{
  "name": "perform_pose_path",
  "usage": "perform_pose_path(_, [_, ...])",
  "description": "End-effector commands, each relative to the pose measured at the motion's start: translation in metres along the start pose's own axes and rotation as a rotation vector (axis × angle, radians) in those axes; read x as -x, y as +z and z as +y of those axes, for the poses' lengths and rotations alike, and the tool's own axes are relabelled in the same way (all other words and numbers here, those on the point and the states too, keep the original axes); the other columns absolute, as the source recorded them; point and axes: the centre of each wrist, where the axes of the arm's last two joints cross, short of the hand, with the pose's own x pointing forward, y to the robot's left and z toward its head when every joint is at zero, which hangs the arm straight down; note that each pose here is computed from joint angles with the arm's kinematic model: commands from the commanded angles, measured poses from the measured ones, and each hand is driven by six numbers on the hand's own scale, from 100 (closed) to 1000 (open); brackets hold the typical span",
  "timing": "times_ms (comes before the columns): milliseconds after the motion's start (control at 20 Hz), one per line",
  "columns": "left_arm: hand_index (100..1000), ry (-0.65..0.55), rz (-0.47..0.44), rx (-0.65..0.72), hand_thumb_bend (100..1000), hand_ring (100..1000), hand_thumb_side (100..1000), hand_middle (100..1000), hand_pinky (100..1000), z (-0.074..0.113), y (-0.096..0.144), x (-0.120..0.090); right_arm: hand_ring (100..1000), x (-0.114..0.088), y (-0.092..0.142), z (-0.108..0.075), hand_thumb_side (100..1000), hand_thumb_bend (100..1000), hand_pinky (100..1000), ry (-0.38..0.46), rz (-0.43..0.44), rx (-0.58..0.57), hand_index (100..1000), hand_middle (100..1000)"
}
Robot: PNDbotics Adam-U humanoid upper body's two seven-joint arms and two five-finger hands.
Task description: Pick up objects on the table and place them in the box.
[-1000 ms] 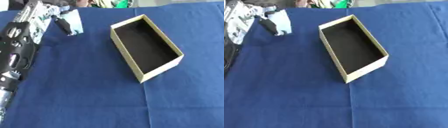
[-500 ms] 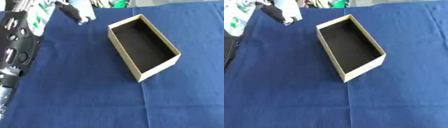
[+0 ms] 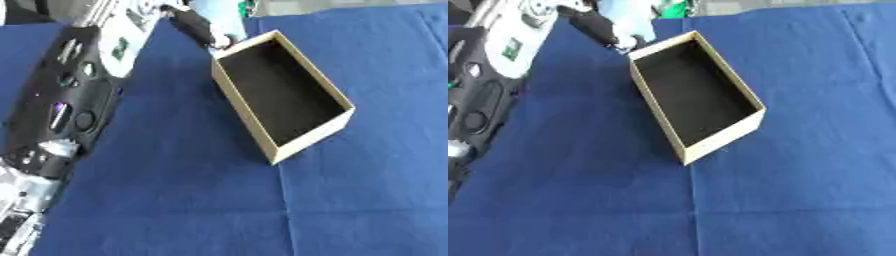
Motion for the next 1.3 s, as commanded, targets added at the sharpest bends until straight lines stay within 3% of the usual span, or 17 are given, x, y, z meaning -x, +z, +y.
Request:
perform_pose_path(50, [640, -0.045, -0.012, -0.041, 108, 628, 455, 514, 689, 0.003, -0.003, -0.025, 758, -0.008, -0.012, -0.004, 942, 100, 694, -0.002, -0.045, -0.005, 799, 657])
perform_pose_path(550, [649, -0.093, -0.004, -0.002, 109, 636, 446, 521, 691, -0.035, -0.020, -0.053, 759, -0.009, -0.013, -0.001, 943, 100, 694, -0.025, -0.043, -0.006, 800, 655])
perform_pose_path(950, [654, -0.121, 0.037, 0.018, 120, 642, 442, 519, 691, -0.052, -0.028, -0.052, 761, -0.008, -0.011, 0.001, 942, 100, 695, -0.025, -0.035, -0.005, 800, 656])
perform_pose_path(1300, [676, -0.135, 0.106, -0.010, 158, 638, 515, 511, 692, -0.064, -0.035, -0.048, 762, -0.007, -0.009, 0.003, 943, 100, 696, -0.032, -0.027, -0.010, 801, 656])
